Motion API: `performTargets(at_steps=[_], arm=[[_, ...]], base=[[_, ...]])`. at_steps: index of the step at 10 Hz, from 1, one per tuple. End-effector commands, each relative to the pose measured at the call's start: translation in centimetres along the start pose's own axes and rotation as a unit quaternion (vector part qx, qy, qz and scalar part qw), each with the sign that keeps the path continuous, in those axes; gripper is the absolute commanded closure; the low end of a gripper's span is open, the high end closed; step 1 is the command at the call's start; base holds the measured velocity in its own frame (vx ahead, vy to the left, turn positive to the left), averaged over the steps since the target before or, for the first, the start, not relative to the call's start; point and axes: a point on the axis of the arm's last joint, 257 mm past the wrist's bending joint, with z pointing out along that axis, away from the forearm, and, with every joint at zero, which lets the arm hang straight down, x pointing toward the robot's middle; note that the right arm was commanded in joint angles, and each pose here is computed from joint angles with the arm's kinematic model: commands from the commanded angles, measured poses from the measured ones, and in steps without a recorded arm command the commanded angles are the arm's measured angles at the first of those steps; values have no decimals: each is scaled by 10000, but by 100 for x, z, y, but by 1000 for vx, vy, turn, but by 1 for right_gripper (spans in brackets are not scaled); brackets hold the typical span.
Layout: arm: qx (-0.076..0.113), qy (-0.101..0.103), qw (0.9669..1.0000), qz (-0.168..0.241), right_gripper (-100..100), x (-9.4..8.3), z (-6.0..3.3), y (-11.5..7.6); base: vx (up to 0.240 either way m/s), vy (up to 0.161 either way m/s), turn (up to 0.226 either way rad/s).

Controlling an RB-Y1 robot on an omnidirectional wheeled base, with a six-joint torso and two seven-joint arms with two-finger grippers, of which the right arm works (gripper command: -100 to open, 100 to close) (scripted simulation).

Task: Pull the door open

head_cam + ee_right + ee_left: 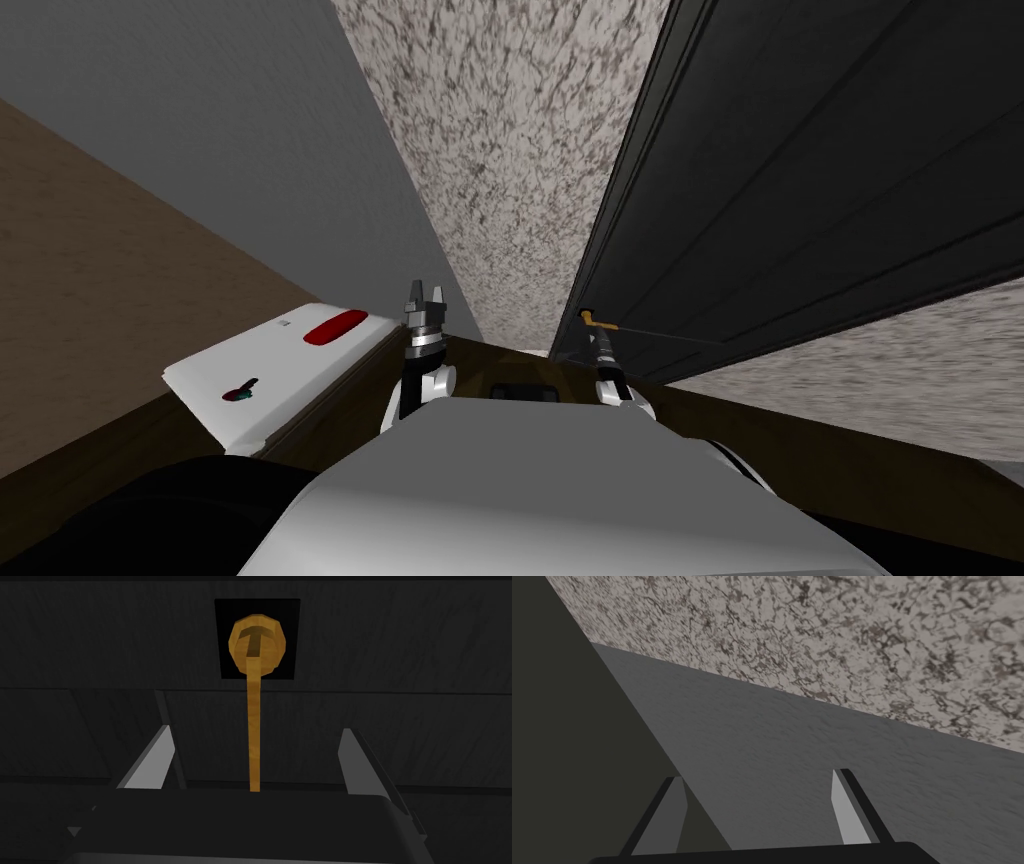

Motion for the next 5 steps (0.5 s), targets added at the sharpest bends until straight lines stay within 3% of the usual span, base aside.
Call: performTargets(at_steps=[1,2,4,5], arm=[[-7,-82,10000,2,-100,-100,-49,19],[-19,-256,9997,5,-100,-319,-99,28],[-26,-395,9992,6,-100,-494,-146,34],[-20,-341,9994,8,-100,-423,-107,36]], base=[[134,-7,114],[164,-16,156],[152,-31,205],[79,-16,33]])
